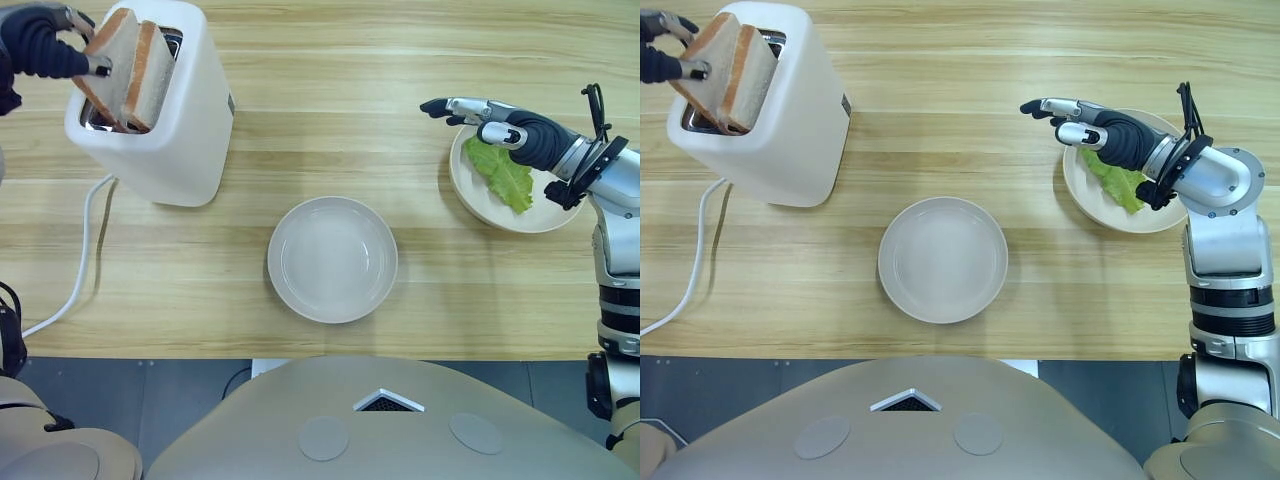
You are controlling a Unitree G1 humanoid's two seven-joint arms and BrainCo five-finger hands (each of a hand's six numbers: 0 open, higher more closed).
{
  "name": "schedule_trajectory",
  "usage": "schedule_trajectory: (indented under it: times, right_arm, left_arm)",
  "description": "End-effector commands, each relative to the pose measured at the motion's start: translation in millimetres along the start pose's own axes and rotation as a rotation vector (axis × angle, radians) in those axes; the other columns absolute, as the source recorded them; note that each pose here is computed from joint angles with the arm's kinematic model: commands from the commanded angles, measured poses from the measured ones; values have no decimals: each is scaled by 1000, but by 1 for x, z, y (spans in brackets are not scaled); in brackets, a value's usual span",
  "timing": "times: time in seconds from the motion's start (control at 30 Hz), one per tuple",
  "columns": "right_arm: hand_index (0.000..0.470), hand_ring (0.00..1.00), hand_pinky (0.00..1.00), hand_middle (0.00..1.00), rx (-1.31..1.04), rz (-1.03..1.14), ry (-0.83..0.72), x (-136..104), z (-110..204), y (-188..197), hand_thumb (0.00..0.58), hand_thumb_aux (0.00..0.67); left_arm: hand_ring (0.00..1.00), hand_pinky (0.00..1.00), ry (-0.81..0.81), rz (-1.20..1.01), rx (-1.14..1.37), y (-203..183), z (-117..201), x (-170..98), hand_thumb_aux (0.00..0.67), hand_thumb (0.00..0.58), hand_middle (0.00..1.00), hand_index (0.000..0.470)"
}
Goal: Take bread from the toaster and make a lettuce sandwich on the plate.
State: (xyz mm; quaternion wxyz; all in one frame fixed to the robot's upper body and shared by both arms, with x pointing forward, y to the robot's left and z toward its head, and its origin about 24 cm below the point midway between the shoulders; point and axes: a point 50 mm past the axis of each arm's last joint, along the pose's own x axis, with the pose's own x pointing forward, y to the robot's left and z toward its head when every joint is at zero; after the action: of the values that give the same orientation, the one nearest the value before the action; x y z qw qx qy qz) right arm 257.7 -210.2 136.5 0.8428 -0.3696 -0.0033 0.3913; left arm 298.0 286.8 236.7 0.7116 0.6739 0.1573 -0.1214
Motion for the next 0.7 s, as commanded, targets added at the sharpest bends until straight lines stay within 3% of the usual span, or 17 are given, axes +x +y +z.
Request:
schedule_trajectory:
  times: [0.03, 0.47, 0.7]
  right_arm:
    - [0, 0, 0, 0, 10, 3, 12, 1, -6, 1, 0, 0]
    - [0, 0, 0, 0, 20, -2, 19, 5, -14, 0, 0, 0]
    - [0, 0, 0, 0, 17, -4, 15, 10, -14, -2, 0, 0]
  left_arm:
    - [0, 0, -49, 85, 8, 30, 8, -14, 670, 580, 0, 470]
    - [0, 0, -152, 208, 53, 71, 29, -45, 670, 580, 0, 470]
    - [0, 0, -595, 5, -51, 60, 77, -59, 670, 580, 0, 470]
